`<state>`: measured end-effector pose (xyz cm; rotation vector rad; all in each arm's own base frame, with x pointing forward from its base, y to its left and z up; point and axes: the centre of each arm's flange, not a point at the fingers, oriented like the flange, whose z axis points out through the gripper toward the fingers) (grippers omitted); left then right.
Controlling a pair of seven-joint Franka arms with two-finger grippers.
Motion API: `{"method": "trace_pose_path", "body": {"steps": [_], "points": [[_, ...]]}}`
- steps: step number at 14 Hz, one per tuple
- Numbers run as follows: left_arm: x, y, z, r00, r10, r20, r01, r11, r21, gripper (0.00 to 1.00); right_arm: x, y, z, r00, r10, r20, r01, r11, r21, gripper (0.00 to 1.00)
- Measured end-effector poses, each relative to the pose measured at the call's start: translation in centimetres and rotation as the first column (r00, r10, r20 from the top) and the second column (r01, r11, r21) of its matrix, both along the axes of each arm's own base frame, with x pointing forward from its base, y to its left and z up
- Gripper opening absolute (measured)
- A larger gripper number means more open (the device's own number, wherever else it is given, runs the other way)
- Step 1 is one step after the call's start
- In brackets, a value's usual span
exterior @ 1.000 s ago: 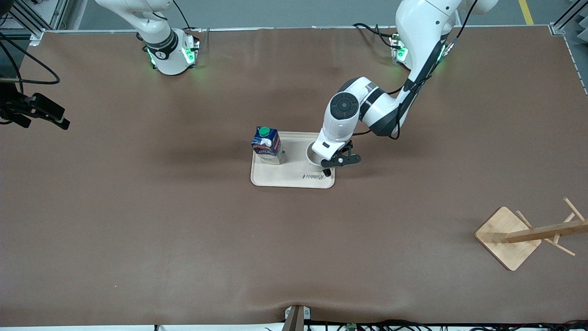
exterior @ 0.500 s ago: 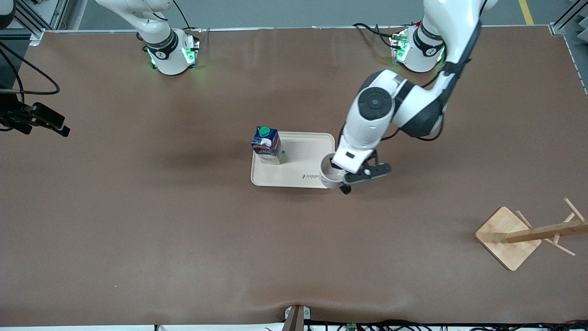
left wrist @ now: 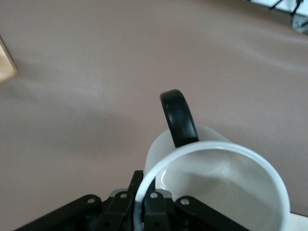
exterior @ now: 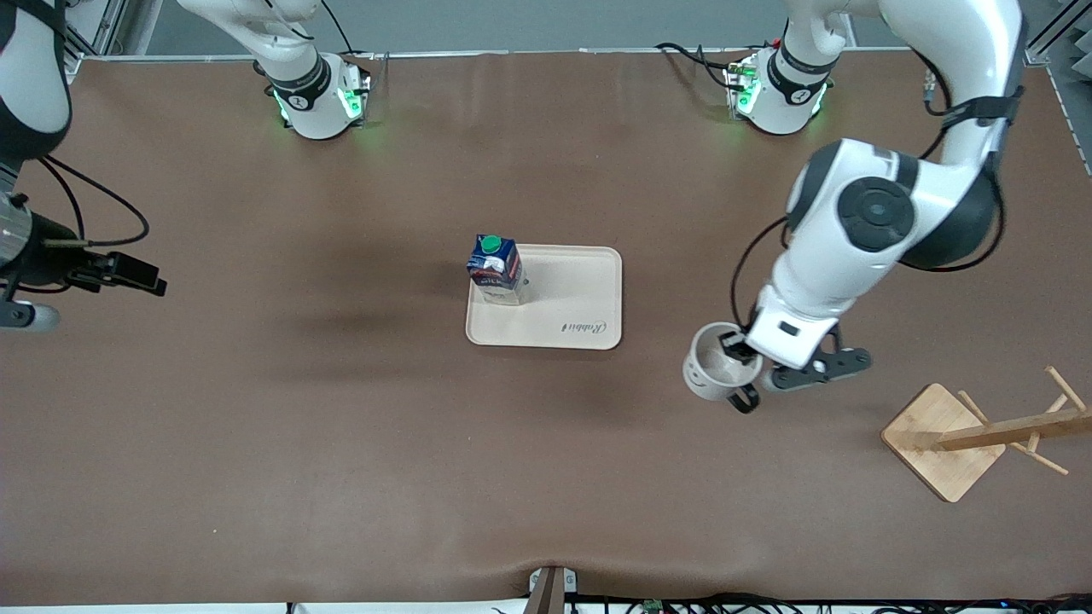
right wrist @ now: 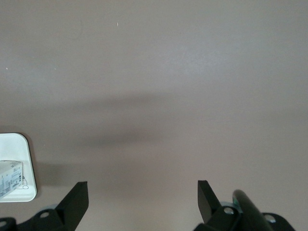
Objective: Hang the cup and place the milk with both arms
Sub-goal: 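Carry the mug to the wooden stand while the right gripper reaches out, then hang the mug on the stand while the right gripper grasps the milk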
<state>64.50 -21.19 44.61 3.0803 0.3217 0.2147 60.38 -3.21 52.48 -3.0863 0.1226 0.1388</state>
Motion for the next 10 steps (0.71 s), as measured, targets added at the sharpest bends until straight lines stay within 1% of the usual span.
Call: {"method": "trace_pose_path", "body": {"steps": [3, 5, 6, 8, 10], "points": [[1.9, 5.5, 1.8, 0.998, -0.051, 0.037, 0.051, 0.999, 0.021, 0.05, 1.1, 0.6, -2.3, 1.000, 0.002, -0.022, -0.002, 1.000, 0.025, 1.00], [2.7, 9.7, 2.3, 0.995, -0.093, 0.043, 0.091, 0.995, 0.041, 0.05, 1.5, 0.7, -2.9, 1.000, -0.013, -0.018, 0.014, 0.998, 0.069, 1.00], [3.0, 11.6, 2.2, 0.994, -0.105, 0.040, 0.103, 0.993, 0.048, 0.05, 1.7, 0.7, -3.3, 1.000, -0.018, -0.021, 0.019, 0.997, 0.080, 1.00], [3.3, 14.8, 2.1, 0.992, -0.127, 0.026, 0.125, 0.990, 0.063, 0.05, 1.9, 1.3, -4.8, 0.998, -0.013, -0.055, 0.018, 0.995, 0.096, 1.00], [2.9, 17.1, 2.3, 0.982, -0.187, -0.016, 0.188, 0.979, 0.078, 0.05, 1.7, 4.6, -5.9, 0.995, -0.015, -0.101, 0.025, 0.995, 0.093, 1.00]]}}
